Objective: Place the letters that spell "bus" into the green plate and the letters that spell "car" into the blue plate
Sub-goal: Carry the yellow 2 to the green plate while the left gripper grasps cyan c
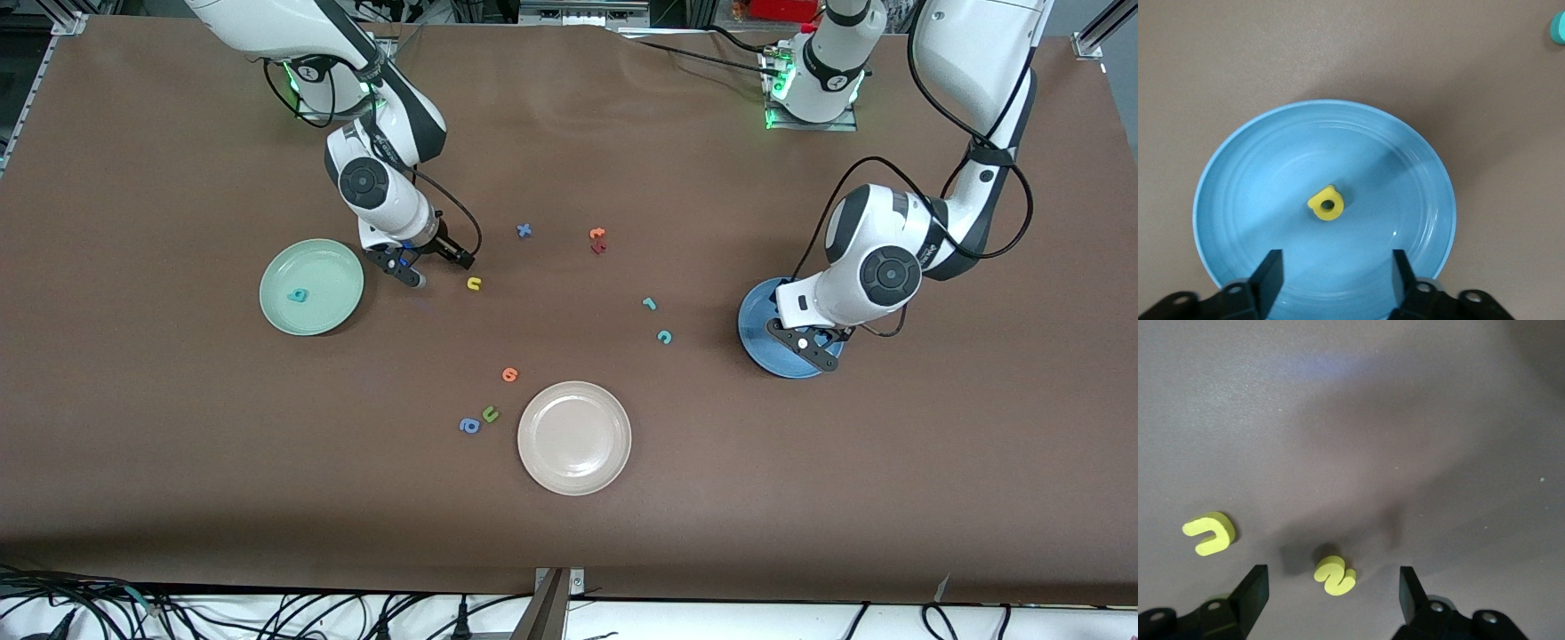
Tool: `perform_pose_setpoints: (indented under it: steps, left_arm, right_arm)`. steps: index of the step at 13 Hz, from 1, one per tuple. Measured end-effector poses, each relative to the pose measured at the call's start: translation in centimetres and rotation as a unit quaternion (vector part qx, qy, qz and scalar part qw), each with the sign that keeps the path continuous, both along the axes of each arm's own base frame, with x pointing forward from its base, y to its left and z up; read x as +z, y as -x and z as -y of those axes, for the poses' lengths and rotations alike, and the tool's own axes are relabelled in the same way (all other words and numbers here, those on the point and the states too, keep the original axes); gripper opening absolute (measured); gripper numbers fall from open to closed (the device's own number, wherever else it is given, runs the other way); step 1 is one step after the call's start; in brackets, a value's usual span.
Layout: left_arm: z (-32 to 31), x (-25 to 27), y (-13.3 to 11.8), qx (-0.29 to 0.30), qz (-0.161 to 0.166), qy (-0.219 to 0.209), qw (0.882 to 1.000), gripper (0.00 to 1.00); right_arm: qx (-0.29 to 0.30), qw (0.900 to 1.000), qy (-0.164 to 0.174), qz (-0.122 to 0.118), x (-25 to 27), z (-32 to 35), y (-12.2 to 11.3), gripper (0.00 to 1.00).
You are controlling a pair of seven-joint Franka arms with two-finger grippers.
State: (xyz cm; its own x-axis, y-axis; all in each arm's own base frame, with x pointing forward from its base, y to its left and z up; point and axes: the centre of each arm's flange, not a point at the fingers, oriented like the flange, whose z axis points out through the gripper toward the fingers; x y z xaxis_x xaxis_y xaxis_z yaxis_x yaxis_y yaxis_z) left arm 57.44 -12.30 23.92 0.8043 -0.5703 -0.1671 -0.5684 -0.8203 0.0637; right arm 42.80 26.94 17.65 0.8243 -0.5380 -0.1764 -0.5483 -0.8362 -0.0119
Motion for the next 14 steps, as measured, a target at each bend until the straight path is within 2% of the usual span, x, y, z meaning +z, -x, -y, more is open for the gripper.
perform_pose_setpoints:
  steps: [2,4,5,6,8,10,12,14]
  left_arm:
    - [0.8,0.9,-0.4,0.007,0.011,0.002,1.0,1.0]
    - [4.2,2.1,-0.5,0.033,0.025,0.002,0.999,1.0]
    - [6.5,2.8,-0.3,0.046,0.034,0.002,0.998,1.0]
    - [8.6,3.3,-0.2,0.061,0.041,0.002,0.997,1.0]
    - [12.9,3.7,-0.3,0.097,0.053,0.003,0.994,1.0]
    - [17.1,2.5,-0.8,0.13,0.057,0.004,0.99,1.0]
    - [18.7,0.3,-1.5,0.138,0.051,0.004,0.989,1.0]
    - [18.8,-2.0,-1.9,0.141,0.046,0.004,0.989,1.0]
  right_arm:
    - [0.0,1.0,0.0,-0.001,-0.1,0.0,0.1,0.76]
    - [0.0,1.0,0.002,-0.004,-0.3,0.1,0.3,0.76]
    - [0.001,1.0,0.002,-0.005,-0.4,0.2,0.4,0.67]
    - [0.001,1.0,0.003,-0.007,-0.5,0.2,0.5,0.64]
    - [0.003,1.0,0.004,-0.008,-0.6,0.0,0.7,0.64]
    - [0.008,1.0,0.004,-0.01,-0.8,-0.3,1.1,0.64]
    - [0.011,1.0,0.005,-0.011,-0.8,-0.5,1.3,0.63]
    - [0.011,1.0,0.003,-0.008,-0.8,-0.5,1.3,0.56]
